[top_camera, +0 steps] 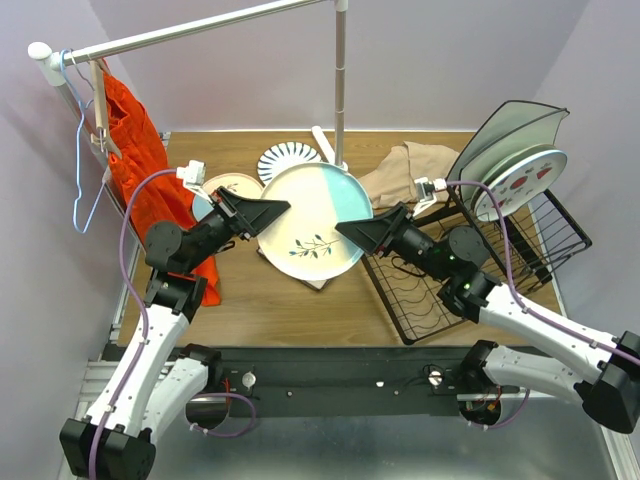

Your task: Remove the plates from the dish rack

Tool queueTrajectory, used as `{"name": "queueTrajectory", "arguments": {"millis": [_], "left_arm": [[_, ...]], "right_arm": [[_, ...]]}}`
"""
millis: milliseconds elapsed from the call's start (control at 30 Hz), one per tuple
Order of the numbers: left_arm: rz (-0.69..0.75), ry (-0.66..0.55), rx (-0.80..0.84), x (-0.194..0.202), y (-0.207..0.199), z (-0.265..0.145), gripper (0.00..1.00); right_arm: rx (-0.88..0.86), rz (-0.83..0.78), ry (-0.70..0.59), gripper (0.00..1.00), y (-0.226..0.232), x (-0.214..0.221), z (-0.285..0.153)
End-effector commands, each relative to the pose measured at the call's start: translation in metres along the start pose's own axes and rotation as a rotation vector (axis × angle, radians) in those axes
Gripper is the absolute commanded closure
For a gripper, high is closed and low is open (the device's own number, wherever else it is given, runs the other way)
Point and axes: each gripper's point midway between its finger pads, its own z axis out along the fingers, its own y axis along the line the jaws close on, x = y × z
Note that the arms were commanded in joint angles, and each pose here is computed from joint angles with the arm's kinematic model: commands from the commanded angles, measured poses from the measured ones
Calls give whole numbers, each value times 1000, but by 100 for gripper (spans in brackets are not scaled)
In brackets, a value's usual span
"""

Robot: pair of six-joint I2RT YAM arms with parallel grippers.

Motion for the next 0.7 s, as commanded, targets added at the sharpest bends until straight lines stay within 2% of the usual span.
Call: {"name": "queueTrajectory", "arguments": {"millis": [0,33,67,133,167,267,300,333,600,667], "left_arm": [[15,-54,125,-15,-32,-3,100],[16,-56,124,-16,-32,-3,100],[13,-55,120,-15,-30,-3,100],[11,-57,109,-16,-26,-2,100],[11,-58,103,-16,-23,-2,100],[5,-72,77,-16,-15,-3,81],[-1,-76,62,-16,-11,-2,68],[1,-81,52,-16,-8,-2,62],[28,-112,-54,-15,21,-5,34],[47,-125,-79,-17,25,-6,33]], "right_arm": [[-43,27,-13,54,7,-3,-2],[-41,31,-8,58,6,-1,-2],[-41,37,-6,67,6,0,-2],[-42,46,-6,79,7,-1,-2],[-42,58,-8,99,7,-1,-3],[-32,96,-24,99,6,-4,-3],[-31,101,-33,99,7,-6,-5],[-32,108,-44,99,9,-9,-5],[-15,170,-165,99,13,-32,-19],[-21,170,-186,99,16,-37,-23]]}}
